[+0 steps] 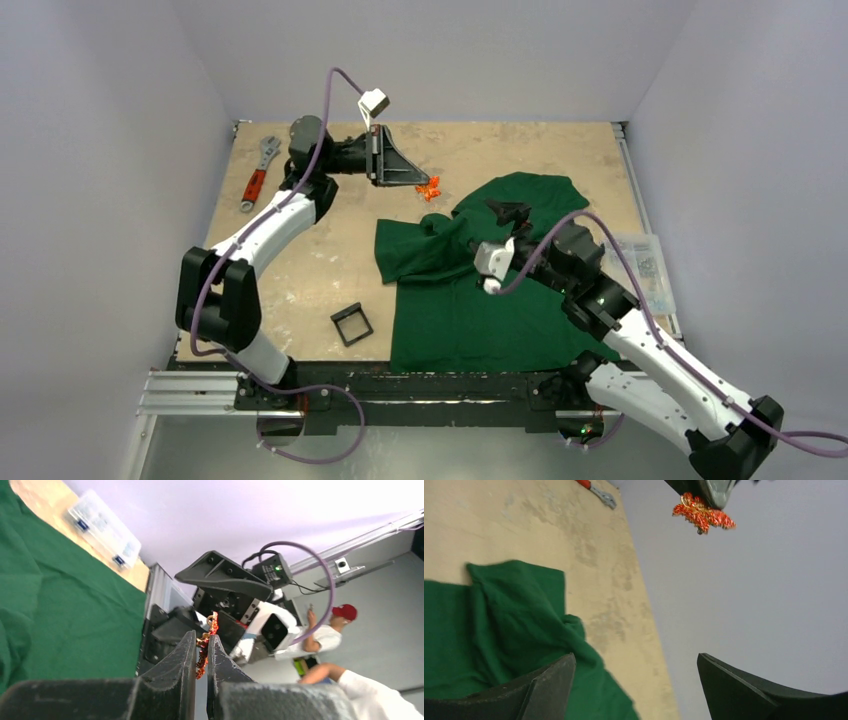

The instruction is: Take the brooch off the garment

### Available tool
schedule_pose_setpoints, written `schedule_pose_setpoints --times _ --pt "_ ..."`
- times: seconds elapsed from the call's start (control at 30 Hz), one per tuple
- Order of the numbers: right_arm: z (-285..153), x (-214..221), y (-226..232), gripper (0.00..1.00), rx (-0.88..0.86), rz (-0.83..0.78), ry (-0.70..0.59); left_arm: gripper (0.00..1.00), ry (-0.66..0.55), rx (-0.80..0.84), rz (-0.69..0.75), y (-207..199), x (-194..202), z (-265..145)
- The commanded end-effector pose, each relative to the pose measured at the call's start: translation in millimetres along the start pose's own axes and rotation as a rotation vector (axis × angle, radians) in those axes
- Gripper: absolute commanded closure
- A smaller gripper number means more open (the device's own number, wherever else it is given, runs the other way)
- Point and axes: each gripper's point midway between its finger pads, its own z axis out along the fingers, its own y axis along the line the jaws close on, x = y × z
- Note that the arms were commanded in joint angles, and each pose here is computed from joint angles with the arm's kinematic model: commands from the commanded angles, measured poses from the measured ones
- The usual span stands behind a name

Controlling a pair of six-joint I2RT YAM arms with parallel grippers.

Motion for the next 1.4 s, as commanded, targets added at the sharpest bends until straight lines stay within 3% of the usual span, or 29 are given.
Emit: schedule_pose_setpoints --times 0.0,0.1,0.2,0.3,0.47,0.57,0.73,0.97,1.23,1.37 --pt "-4.3 -16.0 -24.0 0.11 0.034 0.572 0.09 1.0 -0.141 0.024 0.18 -27.4 -19.0 0.0" --pt "7.8 -35.1 -36.2 0.15 0.006 0.864 0.106 1.0 -0.229 -0.099 0.247 -21.5 -21.4 -7.9" --pt "15.3 -61.9 -51.0 0.11 -0.033 1.055 0.057 1.0 -0.317 -0.222 0.253 -11.4 -24.2 -18.2" --pt "18.3 -77.2 -60.8 0.05 -0.06 1.143 0.006 1.0 -0.403 -0.328 0.212 -6.7 -28.0 -28.1" --pt "33.2 -92.8 -67.3 0.02 -0.115 1.283 -0.018 1.0 -0.494 -0.611 0.154 2.4 -14.6 -40.7" --pt "42.5 -104.6 -64.2 0.02 -0.185 1.339 -0.064 1.0 -0.531 -0.682 0.141 4.4 -6.0 -44.6" --pt "51.2 -105.2 -57.8 0.17 -0.214 1.371 -0.083 1.0 -0.517 -0.59 0.191 -10.6 0.9 -34.6" --pt "38.5 -112.0 -50.1 0.2 -0.323 1.323 -0.132 1.0 -0.366 -0.196 0.403 -71.3 24.0 -7.0" --pt "18.1 -113.2 -49.7 0.42 -0.438 1.3 -0.217 1.0 -0.31 -0.012 0.437 -89.0 18.9 -8.5" --pt "19.2 -121.8 -57.6 0.43 -0.455 1.277 -0.269 1.0 -0.31 -0.008 0.441 -88.9 18.5 -6.7"
